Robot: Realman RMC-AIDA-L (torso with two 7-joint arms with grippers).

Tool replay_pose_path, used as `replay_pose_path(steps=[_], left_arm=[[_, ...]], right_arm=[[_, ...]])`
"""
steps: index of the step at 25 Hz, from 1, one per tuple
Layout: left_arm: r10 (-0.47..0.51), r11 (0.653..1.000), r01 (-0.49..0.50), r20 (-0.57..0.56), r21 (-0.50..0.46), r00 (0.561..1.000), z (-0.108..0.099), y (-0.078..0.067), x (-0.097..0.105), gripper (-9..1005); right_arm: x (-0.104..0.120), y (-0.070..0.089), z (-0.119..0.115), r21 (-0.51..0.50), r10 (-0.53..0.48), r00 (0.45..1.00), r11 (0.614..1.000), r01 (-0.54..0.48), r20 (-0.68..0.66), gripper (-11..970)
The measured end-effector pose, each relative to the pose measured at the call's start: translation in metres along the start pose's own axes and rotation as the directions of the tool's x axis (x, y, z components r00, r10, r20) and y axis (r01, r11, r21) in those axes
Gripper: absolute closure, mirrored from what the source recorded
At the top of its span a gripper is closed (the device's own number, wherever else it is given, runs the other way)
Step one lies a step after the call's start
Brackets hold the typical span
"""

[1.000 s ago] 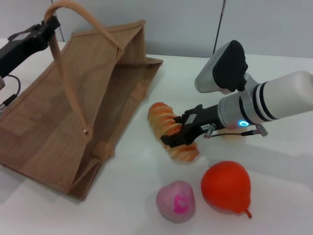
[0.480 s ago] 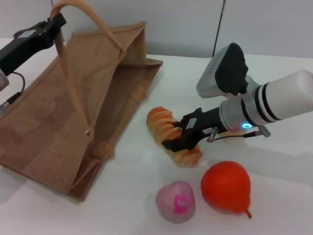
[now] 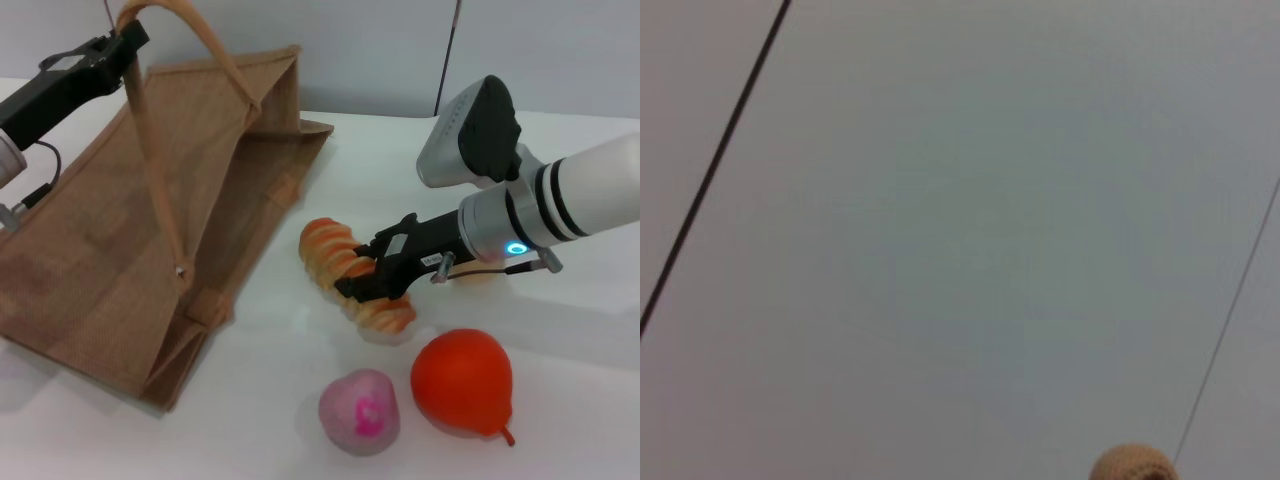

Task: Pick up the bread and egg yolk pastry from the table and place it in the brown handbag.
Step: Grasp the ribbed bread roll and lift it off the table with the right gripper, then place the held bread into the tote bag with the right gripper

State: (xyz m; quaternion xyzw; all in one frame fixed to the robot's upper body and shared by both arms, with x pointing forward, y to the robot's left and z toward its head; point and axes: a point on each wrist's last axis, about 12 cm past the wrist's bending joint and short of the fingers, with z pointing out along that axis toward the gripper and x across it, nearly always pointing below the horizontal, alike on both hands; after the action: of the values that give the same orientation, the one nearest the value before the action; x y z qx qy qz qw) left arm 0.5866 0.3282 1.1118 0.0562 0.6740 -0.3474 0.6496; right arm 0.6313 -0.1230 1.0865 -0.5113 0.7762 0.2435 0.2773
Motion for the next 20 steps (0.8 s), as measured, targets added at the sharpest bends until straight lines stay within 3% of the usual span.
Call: replay_pose_path(steps=[10, 20], left_arm=[[-0.025, 0.988, 0.025, -0.001, 0.15, 1.0, 0.019, -0.019, -0.01, 877], [-0.043, 0.95, 0.053, -0.041, 0.308, 0.998, 0.038, -0.04, -0.018, 878]], right_arm=[[-0.011, -0.004, -0.012, -0.04, -0.014, 0.998, 0.999, 0.017, 0.06, 485], [-0.037, -0.004, -0.012, -0.042, -0.081, 0.993, 0.995, 0.085, 0.082, 534]])
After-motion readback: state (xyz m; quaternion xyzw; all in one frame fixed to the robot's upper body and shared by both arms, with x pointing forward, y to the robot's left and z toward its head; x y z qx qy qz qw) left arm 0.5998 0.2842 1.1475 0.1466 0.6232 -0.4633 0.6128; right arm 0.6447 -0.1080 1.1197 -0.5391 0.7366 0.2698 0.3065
